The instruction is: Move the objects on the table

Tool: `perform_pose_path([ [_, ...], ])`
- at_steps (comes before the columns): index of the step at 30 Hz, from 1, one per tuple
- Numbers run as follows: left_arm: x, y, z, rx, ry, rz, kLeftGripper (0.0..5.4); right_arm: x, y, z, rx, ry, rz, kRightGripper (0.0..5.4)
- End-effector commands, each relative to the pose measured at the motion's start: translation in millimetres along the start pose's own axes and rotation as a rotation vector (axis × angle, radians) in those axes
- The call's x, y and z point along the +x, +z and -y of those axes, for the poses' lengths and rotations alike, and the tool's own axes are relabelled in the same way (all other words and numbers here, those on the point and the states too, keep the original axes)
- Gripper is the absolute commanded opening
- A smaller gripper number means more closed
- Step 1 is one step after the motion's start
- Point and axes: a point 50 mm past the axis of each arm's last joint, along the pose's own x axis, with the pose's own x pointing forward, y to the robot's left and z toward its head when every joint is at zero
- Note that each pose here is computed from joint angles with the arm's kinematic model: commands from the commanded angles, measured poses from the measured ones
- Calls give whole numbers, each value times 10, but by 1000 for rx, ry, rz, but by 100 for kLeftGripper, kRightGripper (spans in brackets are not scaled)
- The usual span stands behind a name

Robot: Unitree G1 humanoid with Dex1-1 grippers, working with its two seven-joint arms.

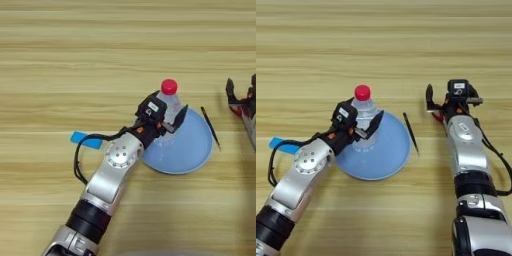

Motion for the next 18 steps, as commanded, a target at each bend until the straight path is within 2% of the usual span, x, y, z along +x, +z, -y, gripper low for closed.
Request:
perform_pose_path([
  [1, 9, -27, 24, 7, 1, -19, 445, 13, 35, -8, -3, -1, 6, 540],
  [11, 8, -22, 30, 17, -3, -15, 534, 11, 33, -6, -5, 0, 6, 540],
  [14, 9, -15, 31, 19, -2, -12, 537, 11, 32, -4, -6, -1, 5, 540],
  [18, 8, 65, 45, 20, -10, 28, 537, 12, 29, 0, -8, -3, 2, 540],
])
